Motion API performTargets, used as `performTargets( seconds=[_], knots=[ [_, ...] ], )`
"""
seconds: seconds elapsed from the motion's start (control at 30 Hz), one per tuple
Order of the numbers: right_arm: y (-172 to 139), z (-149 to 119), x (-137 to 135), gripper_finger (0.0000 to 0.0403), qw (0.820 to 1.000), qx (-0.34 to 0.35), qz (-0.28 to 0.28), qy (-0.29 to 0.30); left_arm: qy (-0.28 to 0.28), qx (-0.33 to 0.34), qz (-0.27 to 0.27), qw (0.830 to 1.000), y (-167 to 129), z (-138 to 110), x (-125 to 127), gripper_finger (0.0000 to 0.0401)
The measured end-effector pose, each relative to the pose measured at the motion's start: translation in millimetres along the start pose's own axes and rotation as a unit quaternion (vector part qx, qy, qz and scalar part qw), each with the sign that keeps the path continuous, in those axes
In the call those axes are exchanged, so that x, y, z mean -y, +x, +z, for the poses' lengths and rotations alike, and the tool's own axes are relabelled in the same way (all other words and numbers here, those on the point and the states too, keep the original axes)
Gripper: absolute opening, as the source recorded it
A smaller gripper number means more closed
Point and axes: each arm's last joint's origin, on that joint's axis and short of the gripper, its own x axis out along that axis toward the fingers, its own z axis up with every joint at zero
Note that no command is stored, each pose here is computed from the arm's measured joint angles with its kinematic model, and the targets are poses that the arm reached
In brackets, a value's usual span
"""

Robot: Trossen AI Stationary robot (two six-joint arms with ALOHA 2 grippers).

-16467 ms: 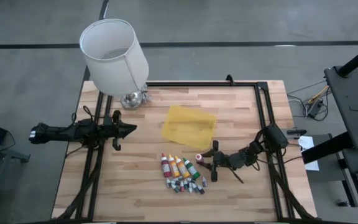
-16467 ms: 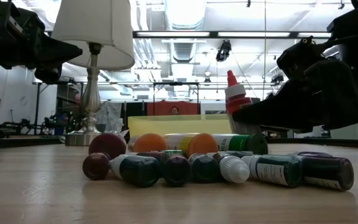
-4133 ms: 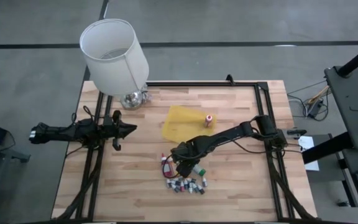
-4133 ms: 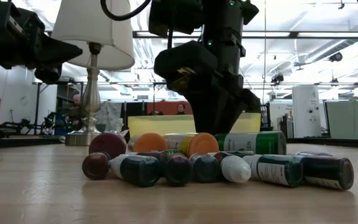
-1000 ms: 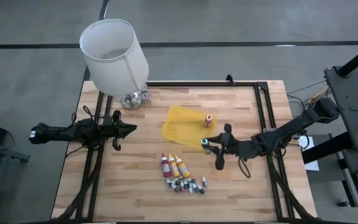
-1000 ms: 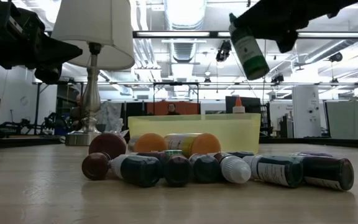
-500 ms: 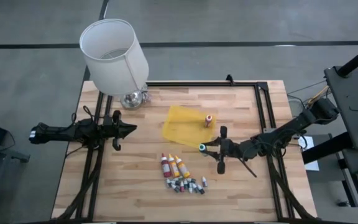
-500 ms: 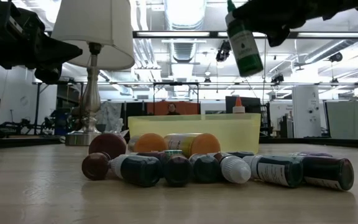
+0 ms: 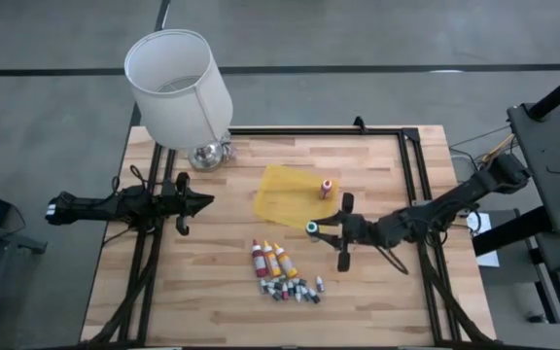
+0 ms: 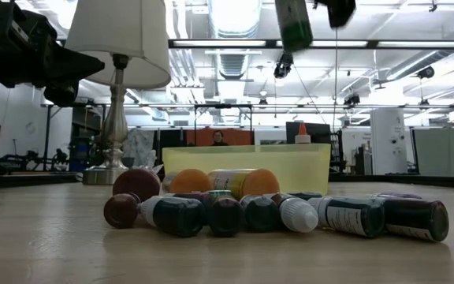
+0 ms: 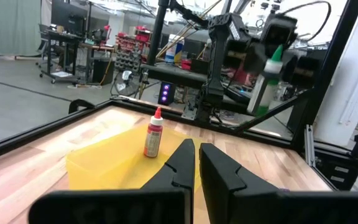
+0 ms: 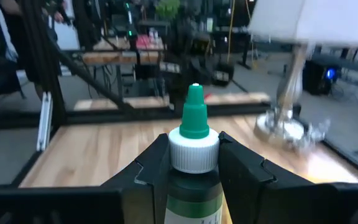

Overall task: Pick & Place food coloring
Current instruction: Put the large green food coloring bottle into the yellow bin

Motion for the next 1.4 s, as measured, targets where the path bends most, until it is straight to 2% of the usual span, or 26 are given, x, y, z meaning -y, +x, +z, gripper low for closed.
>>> performTargets(
  seconds=[0.13, 0.43, 0.8, 0.93, 1.0, 1.1, 1.23, 1.4],
  knots=[
    [3, 20, -4, 0.0105, 1.000, 0.021, 0.008, 0.004, 0.000, 0.000, 0.000, 1.000, 0, 0, 0, 0.0000],
    [8, 52, -4, 0.0105, 0.997, 0.057, 0.006, 0.061, 0.000, 0.000, 0.000, 1.000, 0, 0, 0, 0.0000],
    [11, 76, -4, 0.0105, 0.997, -0.008, -0.009, 0.076, 0.000, 0.000, 0.000, 1.000, 0, 0, 0, 0.0000],
    [11, 84, -4, 0.0105, 0.997, -0.008, -0.010, 0.080, -0.006, 0.008, -0.002, 1.000, 0, 2, 0, 0.0000],
    [11, 87, -4, 0.0105, 0.997, -0.008, -0.010, 0.080, -0.038, 0.019, -0.004, 0.999, 0, 4, 1, 0.0000],
    [11, 90, -4, 0.0105, 0.997, -0.008, -0.010, 0.080, -0.135, 0.049, -0.017, 0.989, -1, 10, 2, 0.0000],
    [11, 90, -3, 0.0105, 0.996, -0.006, -0.011, 0.083, -0.285, 0.075, -0.038, 0.955, -1, 16, 3, 0.0000],
    [12, 85, -1, 0.0105, 0.995, -0.009, -0.027, 0.093, -0.373, 0.083, -0.051, 0.923, -2, 19, 3, 0.0000]
  ],
)
